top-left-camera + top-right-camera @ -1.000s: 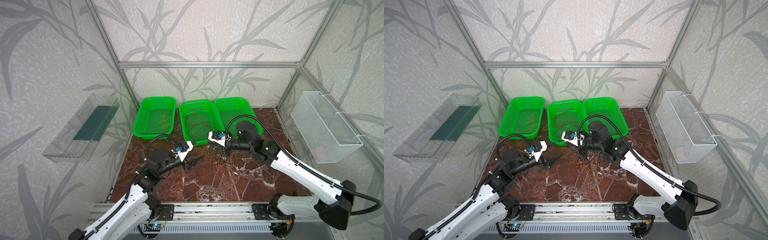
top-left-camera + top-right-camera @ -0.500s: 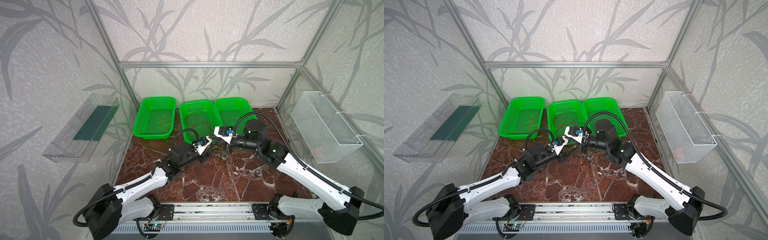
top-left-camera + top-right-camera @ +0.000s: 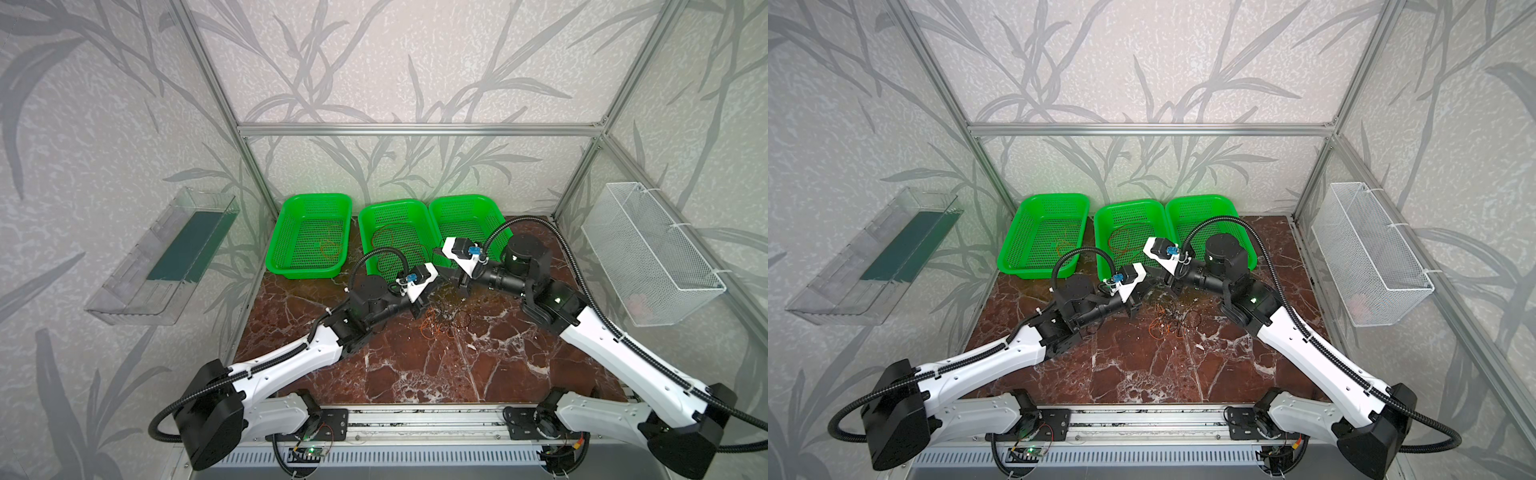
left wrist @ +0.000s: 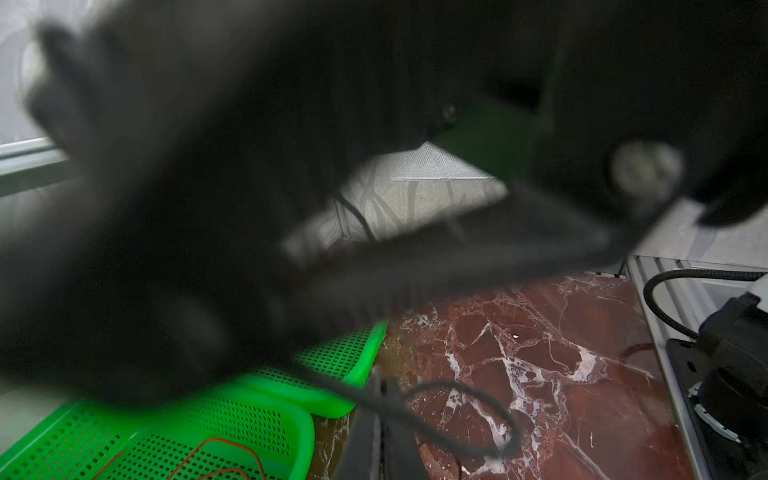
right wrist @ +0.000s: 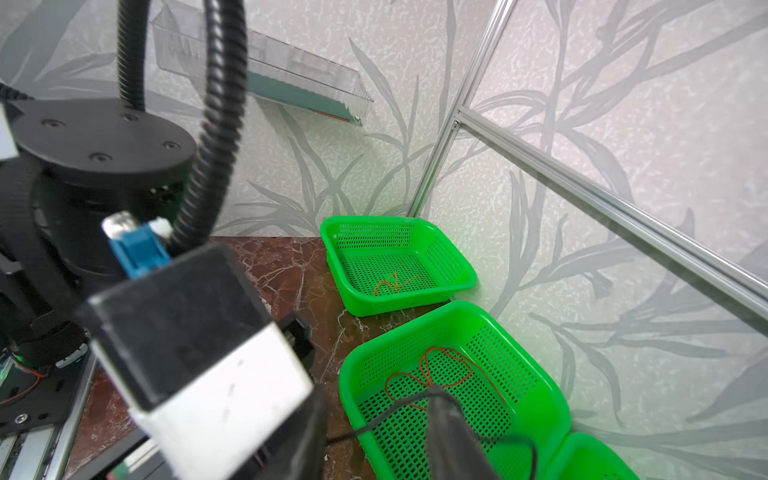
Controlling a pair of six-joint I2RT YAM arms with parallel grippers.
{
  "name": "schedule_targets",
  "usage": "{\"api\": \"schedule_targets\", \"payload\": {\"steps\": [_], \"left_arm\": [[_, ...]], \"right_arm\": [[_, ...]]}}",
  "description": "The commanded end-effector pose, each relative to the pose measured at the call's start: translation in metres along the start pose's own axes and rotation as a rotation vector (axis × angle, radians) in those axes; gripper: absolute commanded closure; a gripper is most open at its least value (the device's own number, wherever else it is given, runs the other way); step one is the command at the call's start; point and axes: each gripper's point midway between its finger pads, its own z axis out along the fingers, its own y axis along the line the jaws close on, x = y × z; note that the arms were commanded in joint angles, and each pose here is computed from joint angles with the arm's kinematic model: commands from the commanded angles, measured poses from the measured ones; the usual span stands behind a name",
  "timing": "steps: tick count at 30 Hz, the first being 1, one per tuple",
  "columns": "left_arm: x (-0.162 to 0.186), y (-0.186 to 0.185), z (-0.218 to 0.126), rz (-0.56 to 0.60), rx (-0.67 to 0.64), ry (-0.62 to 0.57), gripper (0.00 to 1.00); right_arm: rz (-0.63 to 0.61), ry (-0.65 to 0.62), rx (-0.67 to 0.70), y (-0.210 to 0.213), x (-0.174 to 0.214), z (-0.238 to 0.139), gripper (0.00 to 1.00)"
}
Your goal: Untangle the cables
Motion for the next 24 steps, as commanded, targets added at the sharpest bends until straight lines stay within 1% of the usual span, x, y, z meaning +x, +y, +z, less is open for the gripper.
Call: {"api": "schedule_targets", "payload": {"steps": [1,4,10,13,15,17,21,24], "left_arm": [[-0.041,0.010,-0.006,0.005,-0.040,-0.083,1.00],[-0.049,0.014,-0.006,-0.011,-0.056,-0.083,1.00],[-0.060,0.020,-0.007,-0.017,-0.079,-0.084,1.00],[-0.066,0.022,-0.008,-0.018,-0.084,-0.096,1.00],[-0.069,0.022,-0.009,-0.016,-0.086,-0.098,1.00],[-0.071,0.023,-0.010,-0.015,-0.089,-0.104,1.00],[-0.078,0.021,-0.013,-0.021,-0.079,-0.120,1.00],[-0.082,0.016,-0.012,-0.025,-0.051,-0.129,1.00]], "right_arm": [[0.041,0.006,0.054,-0.010,0.005,-0.018,0.48],[0.068,0.007,0.120,-0.020,0.019,-0.034,0.44],[0.111,0.024,0.185,-0.013,0.054,-0.053,0.38],[0.140,0.011,0.236,-0.013,0.071,-0.060,0.33],[0.154,0.012,0.298,-0.017,0.086,-0.064,0.27],[0.170,0.020,0.330,-0.019,0.101,-0.065,0.24],[0.225,0.022,0.307,-0.015,0.119,-0.059,0.24],[0.265,0.003,0.225,-0.007,0.119,-0.045,0.26]]}}
